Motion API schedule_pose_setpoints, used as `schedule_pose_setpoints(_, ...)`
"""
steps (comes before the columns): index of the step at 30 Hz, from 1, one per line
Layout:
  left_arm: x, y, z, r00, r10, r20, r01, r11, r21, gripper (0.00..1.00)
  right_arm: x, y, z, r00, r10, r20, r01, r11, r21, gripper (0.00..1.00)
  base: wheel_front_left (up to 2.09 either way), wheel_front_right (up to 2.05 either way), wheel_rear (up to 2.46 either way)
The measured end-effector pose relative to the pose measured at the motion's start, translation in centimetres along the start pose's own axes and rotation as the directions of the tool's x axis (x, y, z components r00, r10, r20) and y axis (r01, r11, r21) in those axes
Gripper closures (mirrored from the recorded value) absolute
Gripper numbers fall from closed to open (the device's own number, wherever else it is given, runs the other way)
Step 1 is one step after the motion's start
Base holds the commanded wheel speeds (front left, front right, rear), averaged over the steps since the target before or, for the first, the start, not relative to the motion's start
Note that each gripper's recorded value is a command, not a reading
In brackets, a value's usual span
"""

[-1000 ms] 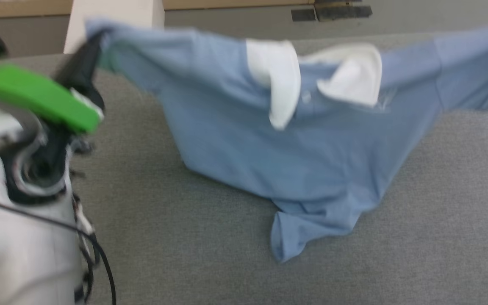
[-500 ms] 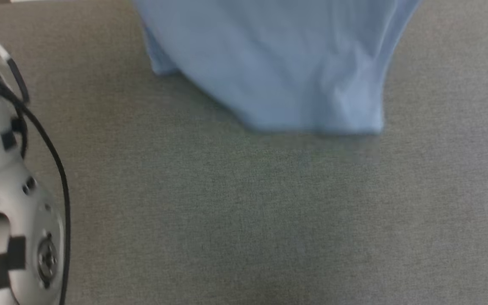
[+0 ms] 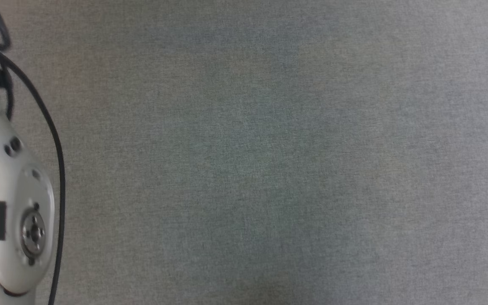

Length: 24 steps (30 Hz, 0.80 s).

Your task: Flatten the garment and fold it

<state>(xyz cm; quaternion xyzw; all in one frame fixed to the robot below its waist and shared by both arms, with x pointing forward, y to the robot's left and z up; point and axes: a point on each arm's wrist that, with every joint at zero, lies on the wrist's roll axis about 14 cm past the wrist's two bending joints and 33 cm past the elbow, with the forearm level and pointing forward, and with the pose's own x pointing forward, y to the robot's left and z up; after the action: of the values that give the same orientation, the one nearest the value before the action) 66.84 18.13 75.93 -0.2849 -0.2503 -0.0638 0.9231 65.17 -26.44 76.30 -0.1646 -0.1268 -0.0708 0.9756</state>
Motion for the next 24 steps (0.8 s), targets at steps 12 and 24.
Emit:
schedule_pose_setpoints(12,-12.8,8.4,-12.7,0.870,0.140,-0.473,-0.044,0.977,0.209,1.00,-8.1,6.7,-15.2,0.916,0.234,-0.326,-0.208,0.972,0.111,1.00,0.00,0.00,0.00)
schedule_pose_setpoints(24,-31.6,10.7,-14.3,0.602,0.274,-0.750,-0.136,0.961,0.242,1.00,-22.5,4.8,-21.8,0.777,0.268,-0.570,-0.134,0.955,0.267,1.00,0.00,0.00,0.00)
